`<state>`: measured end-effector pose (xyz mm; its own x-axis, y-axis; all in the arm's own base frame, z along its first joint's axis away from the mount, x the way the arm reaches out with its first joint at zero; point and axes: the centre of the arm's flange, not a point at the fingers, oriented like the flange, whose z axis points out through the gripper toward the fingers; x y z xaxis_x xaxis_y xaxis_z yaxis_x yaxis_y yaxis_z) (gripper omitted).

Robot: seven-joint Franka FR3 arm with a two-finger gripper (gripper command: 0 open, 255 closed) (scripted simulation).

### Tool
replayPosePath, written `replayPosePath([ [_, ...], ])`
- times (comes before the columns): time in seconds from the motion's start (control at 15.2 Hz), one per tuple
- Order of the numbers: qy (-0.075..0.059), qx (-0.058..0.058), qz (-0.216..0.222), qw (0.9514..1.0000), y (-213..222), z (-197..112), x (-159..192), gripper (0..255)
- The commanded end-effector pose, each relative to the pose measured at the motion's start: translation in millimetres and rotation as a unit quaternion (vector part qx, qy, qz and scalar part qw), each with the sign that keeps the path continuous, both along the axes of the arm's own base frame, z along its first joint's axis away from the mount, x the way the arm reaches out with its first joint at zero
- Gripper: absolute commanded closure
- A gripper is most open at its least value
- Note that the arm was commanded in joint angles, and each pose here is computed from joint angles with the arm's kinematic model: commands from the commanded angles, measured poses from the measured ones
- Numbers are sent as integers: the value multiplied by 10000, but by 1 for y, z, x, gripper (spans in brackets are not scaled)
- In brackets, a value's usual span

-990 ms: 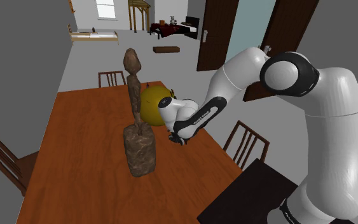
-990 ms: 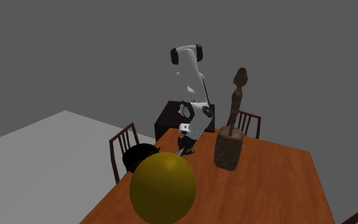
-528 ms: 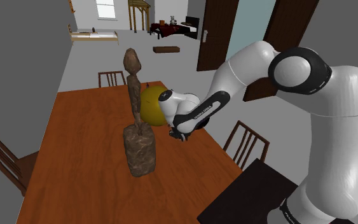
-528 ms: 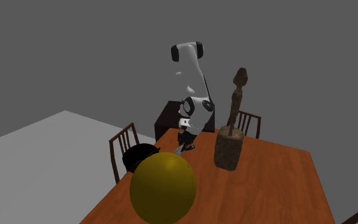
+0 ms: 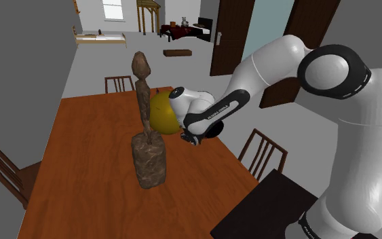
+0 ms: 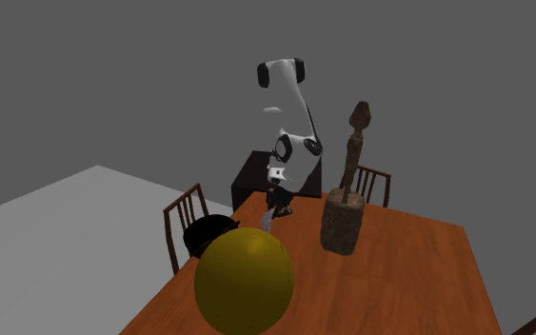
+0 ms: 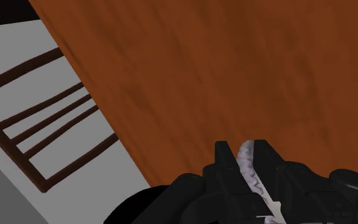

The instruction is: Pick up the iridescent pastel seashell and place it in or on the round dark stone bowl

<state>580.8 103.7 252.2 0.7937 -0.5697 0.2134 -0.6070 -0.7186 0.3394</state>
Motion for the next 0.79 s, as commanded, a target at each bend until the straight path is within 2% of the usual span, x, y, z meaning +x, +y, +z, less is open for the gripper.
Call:
replayPosePath([
  [0.0, 1, 0, 0, 10000, 0, 11, 0, 255],
  [0.73, 1, 0, 0, 10000, 0, 69, 0, 255],
])
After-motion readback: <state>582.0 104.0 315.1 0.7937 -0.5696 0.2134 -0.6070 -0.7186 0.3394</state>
